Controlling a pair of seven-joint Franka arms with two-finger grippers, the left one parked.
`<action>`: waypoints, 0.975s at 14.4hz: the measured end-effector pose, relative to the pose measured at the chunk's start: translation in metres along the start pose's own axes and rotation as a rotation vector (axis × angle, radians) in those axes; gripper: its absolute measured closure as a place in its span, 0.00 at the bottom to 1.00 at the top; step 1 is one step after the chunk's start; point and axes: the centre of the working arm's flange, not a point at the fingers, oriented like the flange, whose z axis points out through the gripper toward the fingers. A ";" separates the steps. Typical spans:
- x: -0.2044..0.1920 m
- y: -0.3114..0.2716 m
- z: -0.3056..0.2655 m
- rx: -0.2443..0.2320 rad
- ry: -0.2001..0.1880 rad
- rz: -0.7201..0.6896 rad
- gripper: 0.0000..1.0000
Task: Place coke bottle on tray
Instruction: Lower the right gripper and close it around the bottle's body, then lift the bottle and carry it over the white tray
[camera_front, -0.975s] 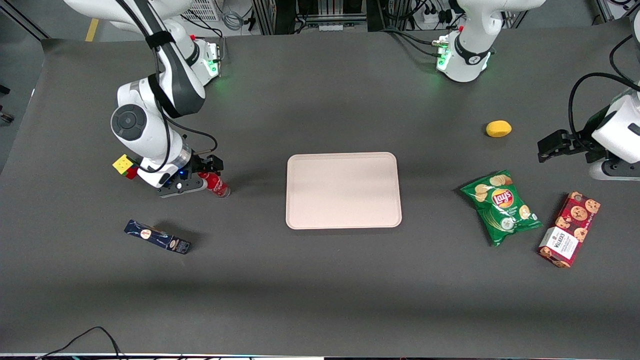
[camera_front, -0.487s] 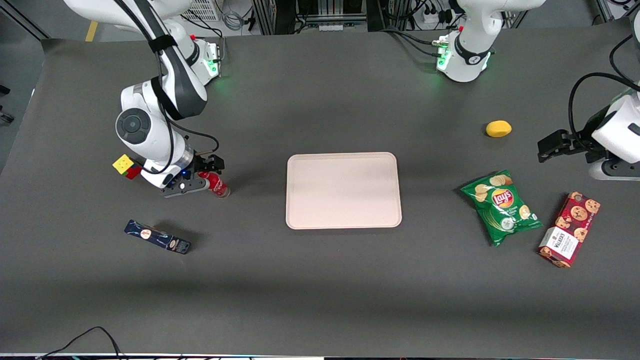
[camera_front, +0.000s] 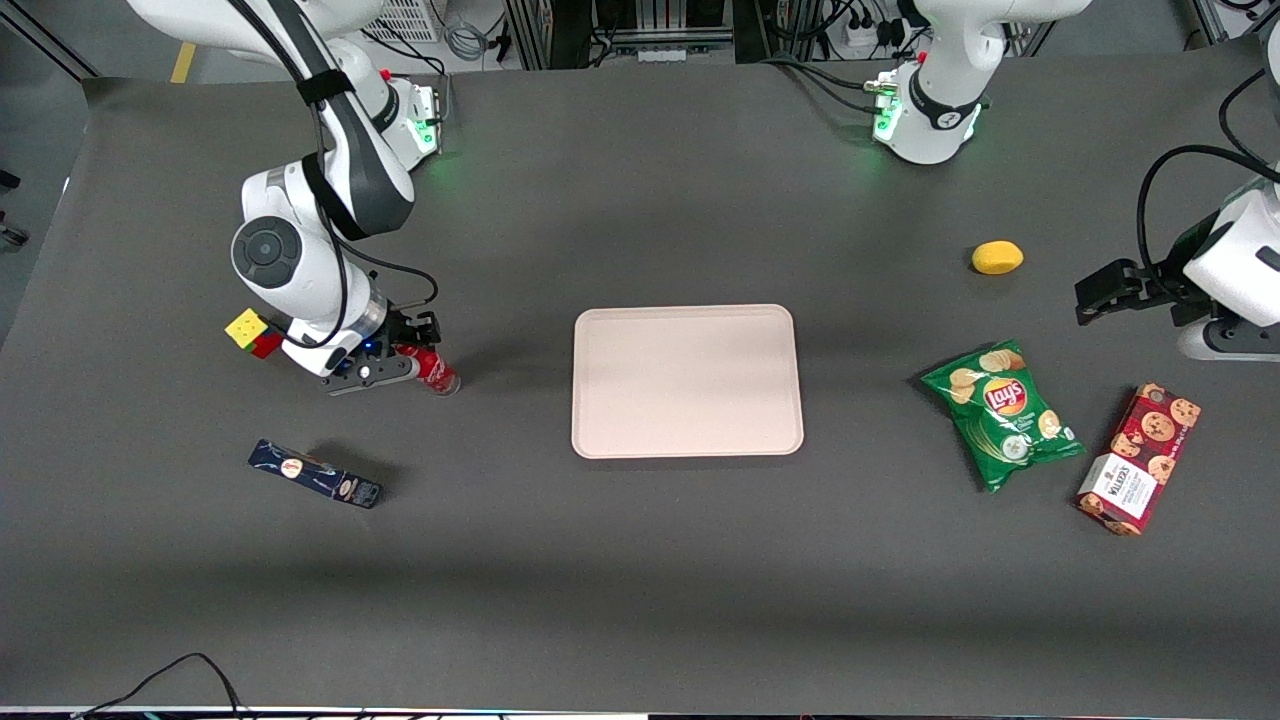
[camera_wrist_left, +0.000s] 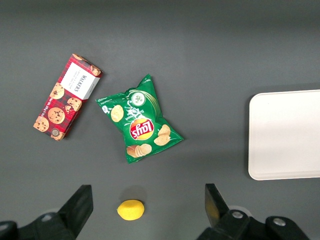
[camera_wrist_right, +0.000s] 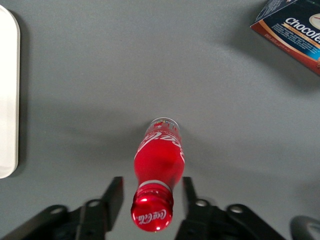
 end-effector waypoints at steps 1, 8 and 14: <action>0.000 0.000 0.000 0.000 0.000 0.000 0.55; 0.004 -0.001 -0.013 0.000 -0.002 -0.003 0.68; 0.014 -0.008 -0.163 0.011 -0.015 -0.017 0.68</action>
